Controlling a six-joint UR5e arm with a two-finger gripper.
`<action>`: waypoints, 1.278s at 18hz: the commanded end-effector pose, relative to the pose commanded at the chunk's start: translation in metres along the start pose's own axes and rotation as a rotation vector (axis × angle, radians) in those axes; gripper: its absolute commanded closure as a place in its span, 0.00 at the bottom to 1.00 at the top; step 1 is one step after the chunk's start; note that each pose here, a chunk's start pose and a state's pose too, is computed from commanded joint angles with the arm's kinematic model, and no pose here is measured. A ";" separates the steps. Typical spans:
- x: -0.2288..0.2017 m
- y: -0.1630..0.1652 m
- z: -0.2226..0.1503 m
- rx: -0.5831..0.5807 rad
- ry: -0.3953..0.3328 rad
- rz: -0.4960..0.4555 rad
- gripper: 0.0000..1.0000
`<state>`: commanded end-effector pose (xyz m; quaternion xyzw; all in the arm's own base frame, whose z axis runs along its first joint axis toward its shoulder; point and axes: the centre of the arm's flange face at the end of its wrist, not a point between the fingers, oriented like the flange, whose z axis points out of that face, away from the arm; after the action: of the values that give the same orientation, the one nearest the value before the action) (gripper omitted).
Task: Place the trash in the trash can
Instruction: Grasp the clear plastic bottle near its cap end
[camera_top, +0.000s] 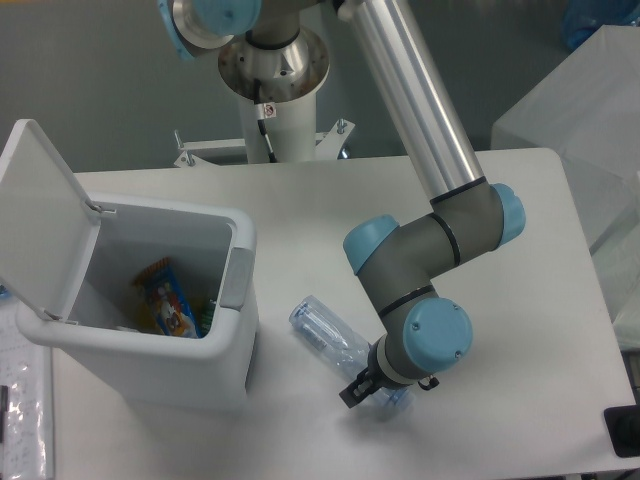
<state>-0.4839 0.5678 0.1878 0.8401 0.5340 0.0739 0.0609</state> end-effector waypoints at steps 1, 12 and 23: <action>0.000 -0.001 0.001 0.003 0.001 -0.007 0.44; 0.010 -0.004 -0.062 0.218 0.049 0.034 0.44; 0.032 0.010 -0.219 0.711 0.264 0.337 0.44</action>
<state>-0.5030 0.5976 0.4069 0.8678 0.3843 0.0012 -0.3151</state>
